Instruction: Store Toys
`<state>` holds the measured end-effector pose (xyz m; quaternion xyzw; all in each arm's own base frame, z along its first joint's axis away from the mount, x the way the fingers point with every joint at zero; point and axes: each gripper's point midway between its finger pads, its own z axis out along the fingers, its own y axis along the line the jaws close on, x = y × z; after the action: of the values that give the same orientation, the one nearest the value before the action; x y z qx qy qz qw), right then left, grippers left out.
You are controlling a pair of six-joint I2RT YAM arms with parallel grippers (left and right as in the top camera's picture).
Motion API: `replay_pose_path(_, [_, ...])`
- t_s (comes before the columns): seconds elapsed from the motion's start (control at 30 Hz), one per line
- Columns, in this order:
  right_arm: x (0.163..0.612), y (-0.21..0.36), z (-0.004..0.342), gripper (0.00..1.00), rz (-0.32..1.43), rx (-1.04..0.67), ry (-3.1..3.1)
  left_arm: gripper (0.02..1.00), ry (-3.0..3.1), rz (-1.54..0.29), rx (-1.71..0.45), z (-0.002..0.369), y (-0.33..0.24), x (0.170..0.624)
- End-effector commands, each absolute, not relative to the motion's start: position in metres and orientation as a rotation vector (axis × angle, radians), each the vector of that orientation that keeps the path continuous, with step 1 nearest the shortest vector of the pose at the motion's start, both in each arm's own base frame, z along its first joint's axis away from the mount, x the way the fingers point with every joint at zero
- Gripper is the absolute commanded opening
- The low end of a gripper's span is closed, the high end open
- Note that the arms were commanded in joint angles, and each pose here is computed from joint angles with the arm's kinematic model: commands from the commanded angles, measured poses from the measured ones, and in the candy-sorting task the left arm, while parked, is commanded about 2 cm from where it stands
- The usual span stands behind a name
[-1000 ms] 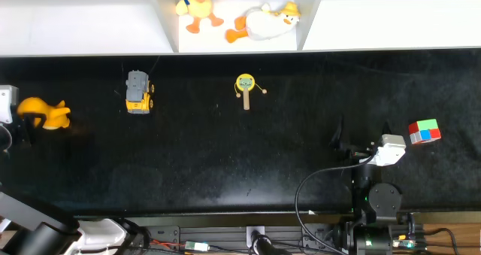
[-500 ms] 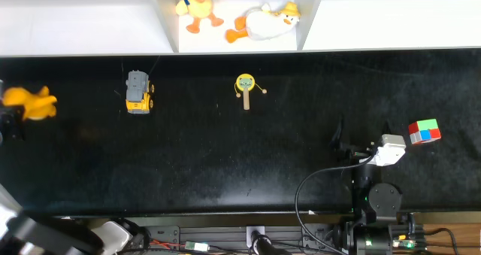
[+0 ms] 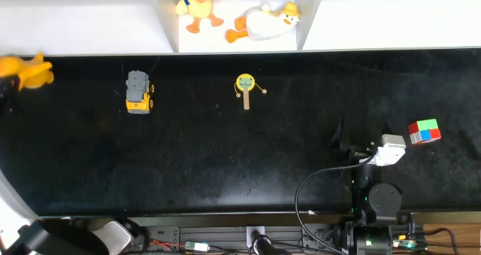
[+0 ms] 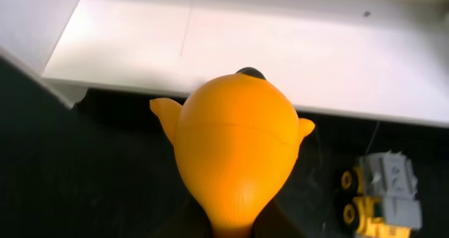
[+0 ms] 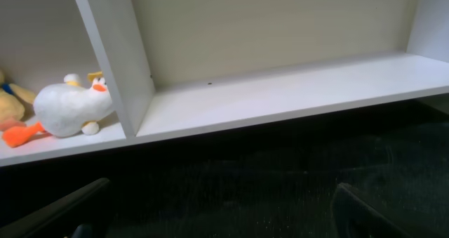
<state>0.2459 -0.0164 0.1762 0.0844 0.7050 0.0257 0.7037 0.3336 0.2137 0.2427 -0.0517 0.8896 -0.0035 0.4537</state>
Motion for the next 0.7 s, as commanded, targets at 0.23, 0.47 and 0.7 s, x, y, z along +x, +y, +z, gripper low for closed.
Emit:
replay_pose_path(0.23, [0.246,-0.016,0.172,0.996,0.067,0.19,1.569,0.036,2.184,-0.091,-0.155,0.25,0.224,0.379])
replay_pose_path(0.47, [0.246,-0.016,0.172,0.993,0.067,0.19,1.569,0.047,2.19,-0.108,-0.146,0.243,0.221,0.406])
replay_pose_path(0.7, [0.246,-0.016,0.172,0.996,0.067,0.19,1.569,0.047,2.185,-0.11,-0.174,0.233,0.227,0.419])
